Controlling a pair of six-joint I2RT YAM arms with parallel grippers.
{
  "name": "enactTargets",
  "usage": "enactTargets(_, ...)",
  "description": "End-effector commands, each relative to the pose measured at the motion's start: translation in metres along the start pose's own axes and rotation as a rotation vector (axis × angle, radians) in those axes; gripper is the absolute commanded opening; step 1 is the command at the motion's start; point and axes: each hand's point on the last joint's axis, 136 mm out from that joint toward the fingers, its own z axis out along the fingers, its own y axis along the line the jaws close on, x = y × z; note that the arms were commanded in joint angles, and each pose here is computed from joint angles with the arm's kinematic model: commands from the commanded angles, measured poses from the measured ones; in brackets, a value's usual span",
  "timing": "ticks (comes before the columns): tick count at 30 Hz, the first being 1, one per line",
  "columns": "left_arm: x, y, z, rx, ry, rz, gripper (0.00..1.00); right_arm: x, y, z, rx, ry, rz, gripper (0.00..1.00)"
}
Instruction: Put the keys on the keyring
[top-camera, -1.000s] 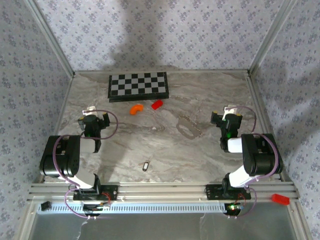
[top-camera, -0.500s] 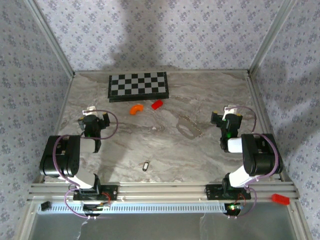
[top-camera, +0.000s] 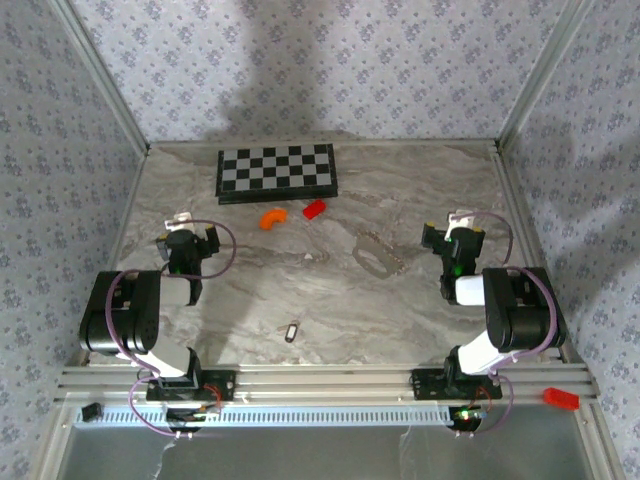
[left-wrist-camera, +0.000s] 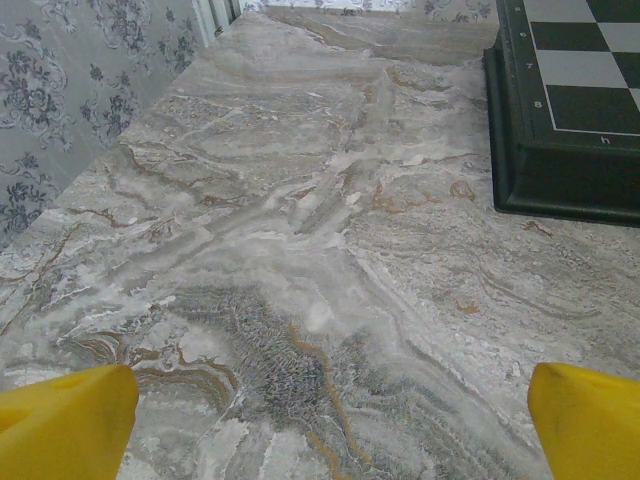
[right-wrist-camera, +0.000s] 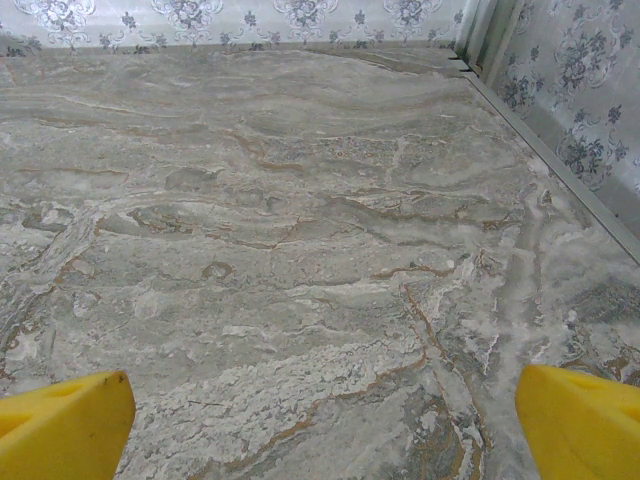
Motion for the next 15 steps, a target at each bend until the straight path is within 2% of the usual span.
enactTargets(1,-0.0115,-0.0022,0.0036,0.007,-0.031,0.003,0.99,0.0009,-0.0022,0.0013,0.005,0.003,-0.005,1.00)
enactTargets(15,-0.0118,-0.0023,0.0036,0.007,-0.031,0.002,1.00,0.0012,-0.0019,0.0014,0.003,0.004,-0.005,1.00)
